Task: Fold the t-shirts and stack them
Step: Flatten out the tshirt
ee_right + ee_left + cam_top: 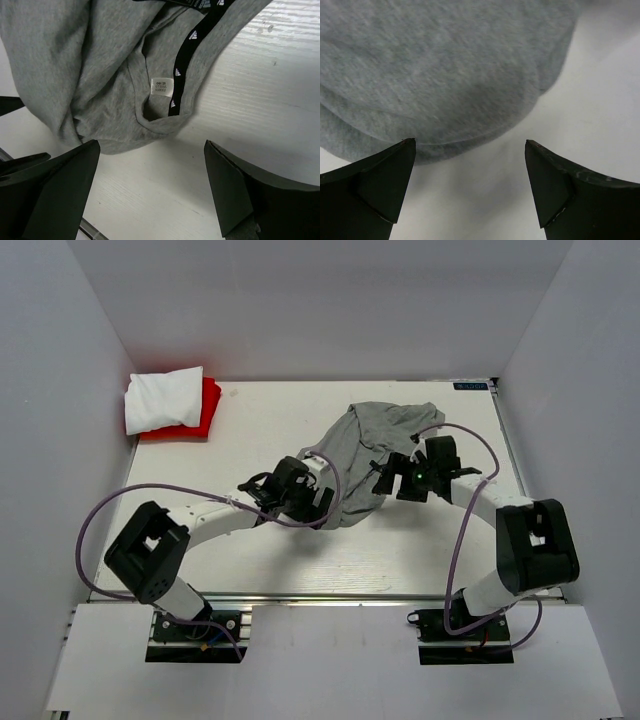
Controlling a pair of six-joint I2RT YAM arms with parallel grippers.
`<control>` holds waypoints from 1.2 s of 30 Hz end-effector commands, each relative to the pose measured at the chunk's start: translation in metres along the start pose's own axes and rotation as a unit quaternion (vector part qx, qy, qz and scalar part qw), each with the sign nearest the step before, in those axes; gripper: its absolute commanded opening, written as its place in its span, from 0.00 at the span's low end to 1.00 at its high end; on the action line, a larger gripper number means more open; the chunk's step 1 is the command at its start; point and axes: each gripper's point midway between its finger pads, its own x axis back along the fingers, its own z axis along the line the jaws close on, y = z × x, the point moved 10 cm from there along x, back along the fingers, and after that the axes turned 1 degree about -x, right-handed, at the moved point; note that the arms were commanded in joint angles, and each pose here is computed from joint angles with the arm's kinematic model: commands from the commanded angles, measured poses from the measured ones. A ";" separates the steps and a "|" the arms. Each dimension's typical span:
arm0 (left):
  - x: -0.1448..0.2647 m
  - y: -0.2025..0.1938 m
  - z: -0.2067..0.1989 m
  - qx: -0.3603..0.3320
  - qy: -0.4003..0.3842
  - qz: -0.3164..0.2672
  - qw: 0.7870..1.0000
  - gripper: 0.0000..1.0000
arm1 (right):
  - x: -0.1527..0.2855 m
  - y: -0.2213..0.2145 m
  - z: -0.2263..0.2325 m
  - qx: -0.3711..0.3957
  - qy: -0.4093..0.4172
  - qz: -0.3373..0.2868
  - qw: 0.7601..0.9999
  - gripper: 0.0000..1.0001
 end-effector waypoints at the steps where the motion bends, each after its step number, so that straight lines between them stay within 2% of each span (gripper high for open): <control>1: -0.004 0.013 0.002 0.005 0.038 -0.017 0.999 1.00 | -0.014 -0.003 0.001 -0.011 0.019 0.009 1.000 0.90; 8: -0.020 -0.003 0.004 0.006 0.033 0.013 0.999 0.87 | -0.032 -0.012 -0.002 -0.023 0.014 0.034 0.999 0.90; 13: -0.029 -0.010 0.006 0.007 0.035 0.027 0.999 0.64 | -0.047 -0.014 0.001 -0.020 0.027 0.042 0.999 0.89; 14: -0.029 -0.005 0.005 0.007 0.033 0.017 0.999 0.50 | -0.051 -0.016 0.001 -0.024 0.026 0.048 0.998 0.85; 16: -0.032 -0.007 0.005 0.007 0.030 0.023 0.999 0.34 | -0.056 -0.017 0.004 -0.023 0.032 0.059 0.998 0.72; 17: -0.032 -0.003 0.005 0.007 0.029 0.018 0.999 0.05 | -0.059 -0.018 0.003 -0.033 0.031 0.063 0.997 0.48; 18: -0.031 -0.003 0.004 0.007 0.024 0.019 1.000 0.00 | -0.060 -0.020 0.003 -0.036 0.033 0.063 0.997 0.34; 19: -0.029 -0.001 0.003 0.007 0.023 0.014 1.000 0.00 | -0.061 -0.024 0.006 -0.036 0.039 0.066 0.996 0.23; 20: -0.024 0.004 0.002 0.006 0.021 0.001 1.000 0.00 | -0.059 -0.020 0.008 -0.035 0.042 0.053 0.997 0.00; 23: -0.010 0.013 -0.001 0.015 0.016 -0.032 0.999 0.00 | -0.050 -0.021 0.011 -0.029 0.023 0.033 0.999 0.00; 24: 0.004 0.025 -0.003 0.019 0.020 -0.067 0.997 0.00 | -0.048 -0.021 0.009 -0.025 0.012 0.027 0.999 0.00; 28: 0.044 0.041 0.000 0.048 0.039 -0.144 0.988 0.00 | -0.029 -0.012 0.016 -0.007 0.003 -0.033 0.999 0.00; 30: 0.062 0.047 0.003 0.057 0.069 -0.173 0.981 0.00 | -0.014 -0.005 0.022 0.006 -0.008 -0.069 0.998 0.00; 31: 0.080 0.056 0.002 0.059 0.072 -0.203 0.975 0.00 | 0.000 0.003 0.027 0.016 -0.017 -0.105 0.994 0.00; 33: 0.098 0.064 0.005 0.067 0.109 -0.226 0.966 0.00 | 0.011 0.006 0.024 0.016 -0.058 -0.129 0.990 0.00; 34: 0.105 0.067 0.007 0.071 0.124 -0.235 0.961 0.00 | 0.026 0.014 0.028 0.022 -0.077 -0.168 0.982 0.00; 36: 0.125 0.079 0.013 0.086 0.181 -0.262 0.944 0.00 | 0.039 0.016 0.022 0.013 -0.137 -0.190 0.972 0.00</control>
